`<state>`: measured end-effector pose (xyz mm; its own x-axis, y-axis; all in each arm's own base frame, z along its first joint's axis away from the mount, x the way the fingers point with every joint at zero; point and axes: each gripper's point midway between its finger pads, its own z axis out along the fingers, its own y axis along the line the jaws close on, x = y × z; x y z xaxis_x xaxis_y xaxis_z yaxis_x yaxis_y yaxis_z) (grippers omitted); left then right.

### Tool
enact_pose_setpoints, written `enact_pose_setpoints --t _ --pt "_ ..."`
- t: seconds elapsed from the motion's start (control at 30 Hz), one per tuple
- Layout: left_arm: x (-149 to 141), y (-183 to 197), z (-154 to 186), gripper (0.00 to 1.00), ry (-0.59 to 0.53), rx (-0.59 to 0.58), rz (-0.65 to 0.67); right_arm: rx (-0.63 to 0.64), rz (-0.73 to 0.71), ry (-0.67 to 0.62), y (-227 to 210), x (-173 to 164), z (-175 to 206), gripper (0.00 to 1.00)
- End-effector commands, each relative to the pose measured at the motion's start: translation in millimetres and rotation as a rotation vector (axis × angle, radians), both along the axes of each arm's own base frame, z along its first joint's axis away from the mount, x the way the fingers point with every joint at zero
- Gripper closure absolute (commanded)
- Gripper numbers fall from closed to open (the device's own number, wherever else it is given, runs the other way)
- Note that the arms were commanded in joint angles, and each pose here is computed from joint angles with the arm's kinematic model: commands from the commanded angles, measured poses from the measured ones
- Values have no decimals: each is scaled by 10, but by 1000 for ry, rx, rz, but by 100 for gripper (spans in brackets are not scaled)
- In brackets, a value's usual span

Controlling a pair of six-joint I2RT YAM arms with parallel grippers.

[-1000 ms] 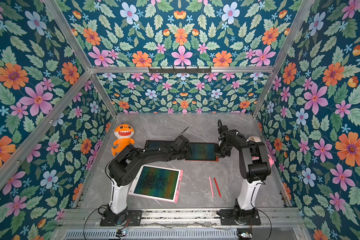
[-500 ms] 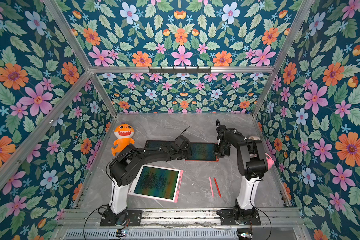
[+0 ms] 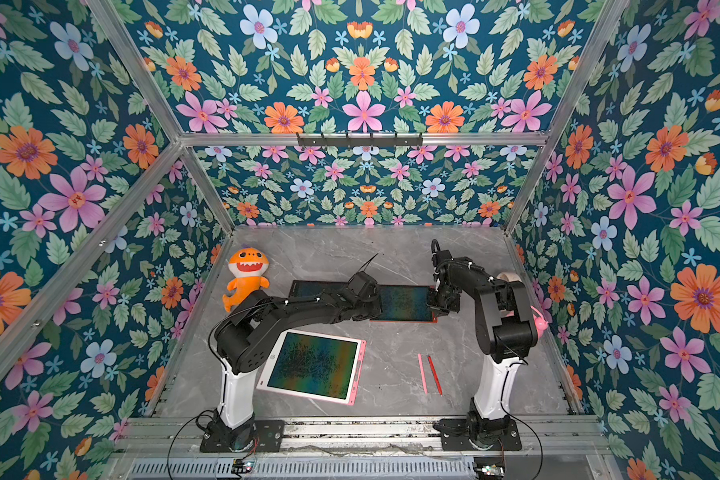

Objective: Place the stylus back onto the writing tablet
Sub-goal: Place the stylus on the writing tablet, then pick up the stylus from the center of the board.

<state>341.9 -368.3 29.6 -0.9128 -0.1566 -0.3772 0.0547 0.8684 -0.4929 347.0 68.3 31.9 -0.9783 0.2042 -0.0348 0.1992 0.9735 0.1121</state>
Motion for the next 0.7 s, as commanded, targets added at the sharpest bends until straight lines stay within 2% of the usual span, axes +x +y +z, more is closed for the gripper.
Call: enact_pose_setpoints --t 0.0,0.17,0.27,0.33,0.5,0.57,0.67 --pt "-41 204 0 100 -12 103 2 -12 -29 -79 -50 65 224 84" --pt "83 292 375 100 -133 130 6 32 -48 -186 -86 -23 728 70" --pt "109 402 576 100 -192 164 14 57 -59 -222 -114 -174 960 66" --pt "93 495 695 96 -229 184 17 81 -72 -241 -130 -295 1075 64" --pt "-81 920 900 76 -303 236 68 162 -86 -241 -62 -712 1192 59" --pt "-207 1118 916 65 -311 253 90 199 -91 -210 -16 -911 1142 59" --pt "-439 1445 880 57 -302 288 120 264 -112 -160 71 -1203 1008 58"
